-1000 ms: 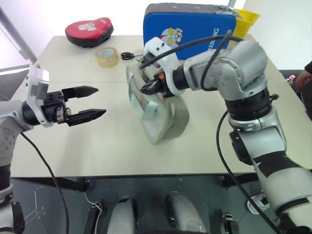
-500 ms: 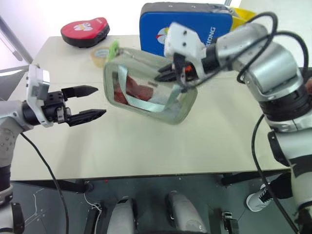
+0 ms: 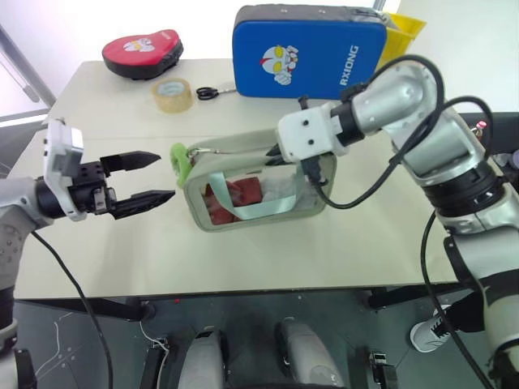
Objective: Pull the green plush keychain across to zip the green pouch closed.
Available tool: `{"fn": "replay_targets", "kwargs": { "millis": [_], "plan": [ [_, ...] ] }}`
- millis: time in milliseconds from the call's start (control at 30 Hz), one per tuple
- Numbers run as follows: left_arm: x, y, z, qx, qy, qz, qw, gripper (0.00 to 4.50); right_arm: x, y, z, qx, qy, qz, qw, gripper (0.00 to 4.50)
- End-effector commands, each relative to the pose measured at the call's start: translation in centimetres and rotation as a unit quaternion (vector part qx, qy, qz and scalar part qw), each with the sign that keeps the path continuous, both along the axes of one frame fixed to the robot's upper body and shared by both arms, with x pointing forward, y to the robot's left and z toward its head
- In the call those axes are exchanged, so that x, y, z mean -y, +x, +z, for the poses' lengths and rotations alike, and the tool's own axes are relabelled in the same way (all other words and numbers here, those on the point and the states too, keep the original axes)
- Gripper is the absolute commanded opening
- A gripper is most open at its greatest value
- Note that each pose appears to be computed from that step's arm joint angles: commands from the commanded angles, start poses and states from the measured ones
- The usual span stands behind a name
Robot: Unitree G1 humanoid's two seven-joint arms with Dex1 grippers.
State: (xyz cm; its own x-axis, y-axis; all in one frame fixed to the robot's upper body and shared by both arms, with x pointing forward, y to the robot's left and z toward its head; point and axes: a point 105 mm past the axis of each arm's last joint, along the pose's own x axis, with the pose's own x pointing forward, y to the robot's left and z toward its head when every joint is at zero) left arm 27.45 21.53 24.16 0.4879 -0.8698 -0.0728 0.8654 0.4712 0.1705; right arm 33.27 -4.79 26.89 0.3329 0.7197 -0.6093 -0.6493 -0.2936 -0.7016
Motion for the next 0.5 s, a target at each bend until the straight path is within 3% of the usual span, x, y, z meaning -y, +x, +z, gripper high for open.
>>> {"fn": "replay_targets", "kwargs": {
  "millis": [33,400,500],
  "plan": [
    [-0.2,-0.6,1.1,0.022,0.01,0.0,1.0,4.5,0.3,0.7,2.4,0.035,0.037,-0.044,0.998,0.04],
    [0.3,0.0,1.2,0.021,0.016,-0.015,1.0,4.5,1.3,0.8,3.4,0.027,0.073,-0.122,0.99,0.04],
    [0.3,0.1,1.2,0.02,0.017,-0.019,0.999,4.5,0.8,-0.6,2.8,0.006,0.077,-0.1,0.992,0.04]
  ]
}}
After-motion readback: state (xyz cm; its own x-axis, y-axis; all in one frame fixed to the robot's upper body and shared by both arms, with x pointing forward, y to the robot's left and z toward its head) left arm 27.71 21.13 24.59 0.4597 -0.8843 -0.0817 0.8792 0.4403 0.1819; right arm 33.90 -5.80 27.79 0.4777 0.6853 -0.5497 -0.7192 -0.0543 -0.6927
